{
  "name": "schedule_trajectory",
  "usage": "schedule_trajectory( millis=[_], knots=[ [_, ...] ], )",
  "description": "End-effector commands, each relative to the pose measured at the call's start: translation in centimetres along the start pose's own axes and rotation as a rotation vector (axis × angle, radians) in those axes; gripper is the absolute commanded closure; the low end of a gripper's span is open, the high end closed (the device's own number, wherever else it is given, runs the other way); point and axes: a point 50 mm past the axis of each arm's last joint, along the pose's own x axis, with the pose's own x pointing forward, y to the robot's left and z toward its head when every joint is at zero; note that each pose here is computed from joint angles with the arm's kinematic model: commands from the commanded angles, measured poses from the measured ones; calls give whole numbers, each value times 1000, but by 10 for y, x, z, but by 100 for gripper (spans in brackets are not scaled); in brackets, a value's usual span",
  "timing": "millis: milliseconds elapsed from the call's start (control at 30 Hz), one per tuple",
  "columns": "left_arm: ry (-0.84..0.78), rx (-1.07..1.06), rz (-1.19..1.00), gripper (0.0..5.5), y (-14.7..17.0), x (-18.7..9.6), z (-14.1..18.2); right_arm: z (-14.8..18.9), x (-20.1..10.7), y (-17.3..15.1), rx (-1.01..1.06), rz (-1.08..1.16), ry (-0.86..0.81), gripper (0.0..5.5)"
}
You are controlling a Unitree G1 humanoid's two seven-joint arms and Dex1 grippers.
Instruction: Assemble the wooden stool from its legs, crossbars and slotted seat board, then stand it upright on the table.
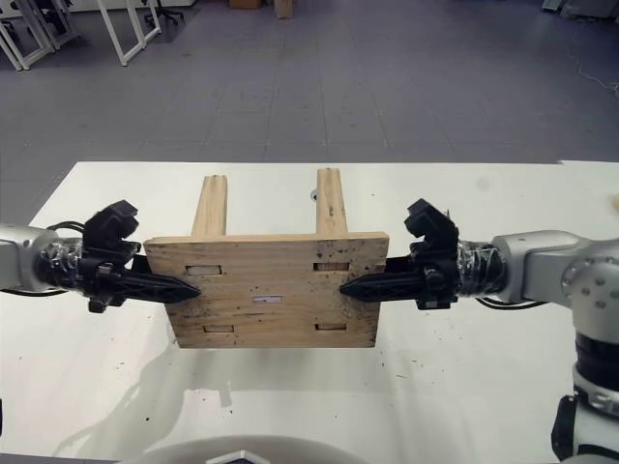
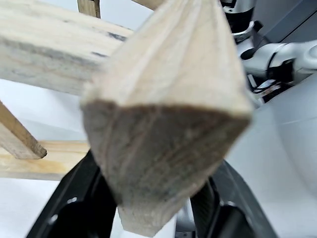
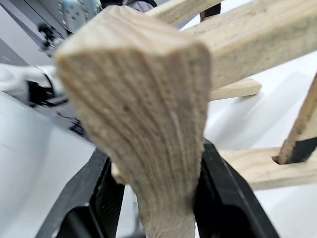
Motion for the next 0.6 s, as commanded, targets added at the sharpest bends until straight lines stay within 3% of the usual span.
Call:
schedule_trajectory(
  millis=[33,200,400,500,600],
  knots=[
    [-3,-128,-270,381,-11,10,21,33,-1,10,343,315,13,383],
    [-118,-255,-255,381,11,3,45,53,-9,10,458,523,-23,383],
    [-219,-485,-216,281,45,6,57,54,2,-37,669,400,-121,384],
    [-216,-566,-179,226,58,12,51,41,6,-67,786,308,-202,320],
    [-228,-611,-142,171,66,13,48,38,5,-76,816,262,-243,257]
  ],
)
